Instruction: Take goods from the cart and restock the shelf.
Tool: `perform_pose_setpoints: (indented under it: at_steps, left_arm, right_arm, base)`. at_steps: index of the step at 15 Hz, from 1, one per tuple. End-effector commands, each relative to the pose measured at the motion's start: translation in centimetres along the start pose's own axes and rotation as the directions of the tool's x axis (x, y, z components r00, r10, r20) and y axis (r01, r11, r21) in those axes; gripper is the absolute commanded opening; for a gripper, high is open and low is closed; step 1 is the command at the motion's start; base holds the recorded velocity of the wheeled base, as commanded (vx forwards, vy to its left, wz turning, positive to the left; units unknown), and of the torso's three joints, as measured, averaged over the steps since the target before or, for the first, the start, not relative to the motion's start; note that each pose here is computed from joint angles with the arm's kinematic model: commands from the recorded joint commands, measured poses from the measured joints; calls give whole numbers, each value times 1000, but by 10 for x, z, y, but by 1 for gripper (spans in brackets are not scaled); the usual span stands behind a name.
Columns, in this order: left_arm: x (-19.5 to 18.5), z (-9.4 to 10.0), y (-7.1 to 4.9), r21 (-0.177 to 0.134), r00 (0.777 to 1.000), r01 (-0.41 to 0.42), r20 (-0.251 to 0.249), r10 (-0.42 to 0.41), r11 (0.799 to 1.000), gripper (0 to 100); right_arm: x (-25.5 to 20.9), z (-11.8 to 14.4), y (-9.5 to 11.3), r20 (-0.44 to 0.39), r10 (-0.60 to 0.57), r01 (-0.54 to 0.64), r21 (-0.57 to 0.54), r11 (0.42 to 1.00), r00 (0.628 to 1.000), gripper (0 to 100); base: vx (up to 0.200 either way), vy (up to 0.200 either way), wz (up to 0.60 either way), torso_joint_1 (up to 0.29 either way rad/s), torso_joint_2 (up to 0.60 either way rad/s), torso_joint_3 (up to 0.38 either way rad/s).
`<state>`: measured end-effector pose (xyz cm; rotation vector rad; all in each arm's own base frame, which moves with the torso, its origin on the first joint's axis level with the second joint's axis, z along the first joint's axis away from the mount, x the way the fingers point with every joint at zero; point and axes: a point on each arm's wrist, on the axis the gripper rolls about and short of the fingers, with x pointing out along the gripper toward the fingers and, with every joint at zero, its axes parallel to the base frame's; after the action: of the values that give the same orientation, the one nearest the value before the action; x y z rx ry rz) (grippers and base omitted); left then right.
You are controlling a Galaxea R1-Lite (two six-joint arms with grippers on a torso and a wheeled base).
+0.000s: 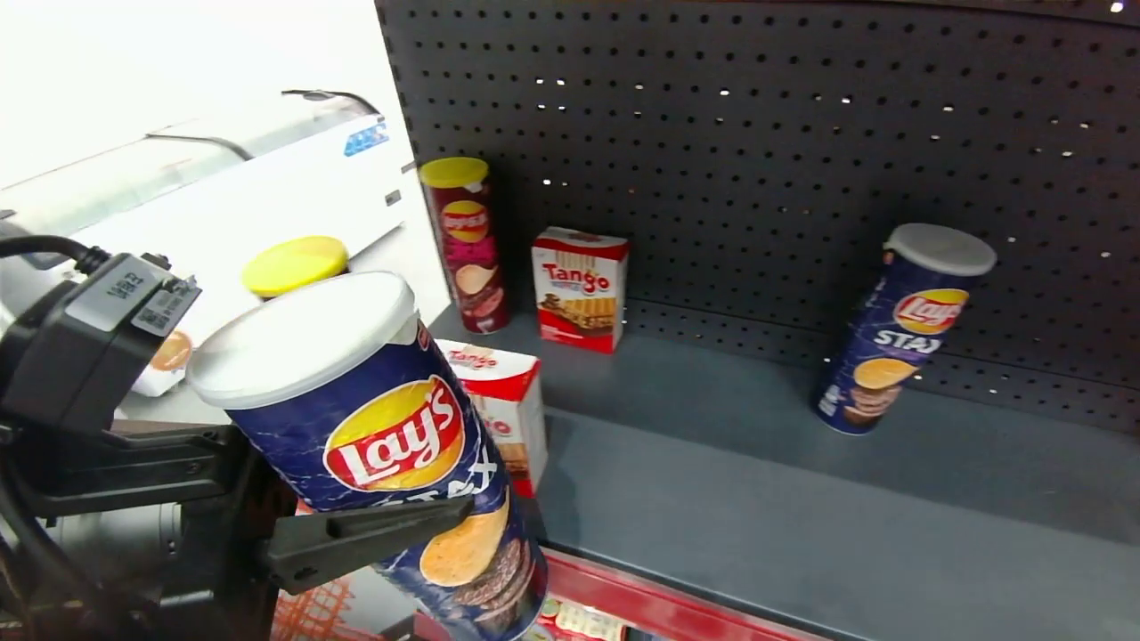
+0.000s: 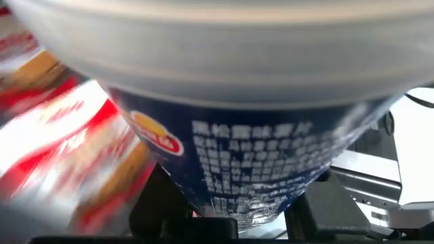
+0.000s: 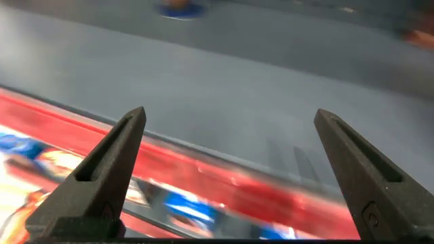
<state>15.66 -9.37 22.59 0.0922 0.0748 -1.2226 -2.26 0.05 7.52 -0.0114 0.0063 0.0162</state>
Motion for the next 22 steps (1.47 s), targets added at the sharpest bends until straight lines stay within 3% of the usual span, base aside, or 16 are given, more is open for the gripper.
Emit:
perform_pose_setpoints:
  at_steps: [1, 4, 13, 18, 21, 22]
  left_arm:
    - [1, -1, 1, -6, 1000, -1, -6, 1, 1000, 0]
    - [2, -3, 2, -10, 1000, -1, -10, 0, 1000, 0]
    - [0, -7, 2, -19, 1000, -13, -20, 13, 1000, 0]
    - [1, -5, 2, 36, 999, -29, -19, 30, 999, 0]
    - [-3, -13, -1, 24, 998, -56, -36, 57, 998, 0]
    - [-7, -11, -2, 29, 997, -70, -25, 71, 997, 0]
  right_arm:
    - [0, 0, 0, -1, -1, 1, -1, 1000, 1000, 100]
    - [0, 0, 0, -1, 1, -1, -1, 1000, 1000, 100]
    - [0, 0, 0, 0, 1, -1, -1, 1000, 1000, 100]
    - [0, 0, 0, -1, 2, -2, -2, 1000, 1000, 100]
    - [1, 0, 0, -7, -2, 2, 12, 1000, 1000, 100]
    - [-6, 28, 0, 72, 20, -20, 6, 1000, 997, 100]
  base:
    - [0, 0, -600, 7, 2, 2]
    - [0, 0, -600, 2, 1, 4]
    - [0, 0, 0, 0, 0, 0]
    - [0, 0, 0, 0, 0, 0]
    - [0, 0, 0, 0, 0, 0]
    - [0, 0, 0, 0, 0, 0]
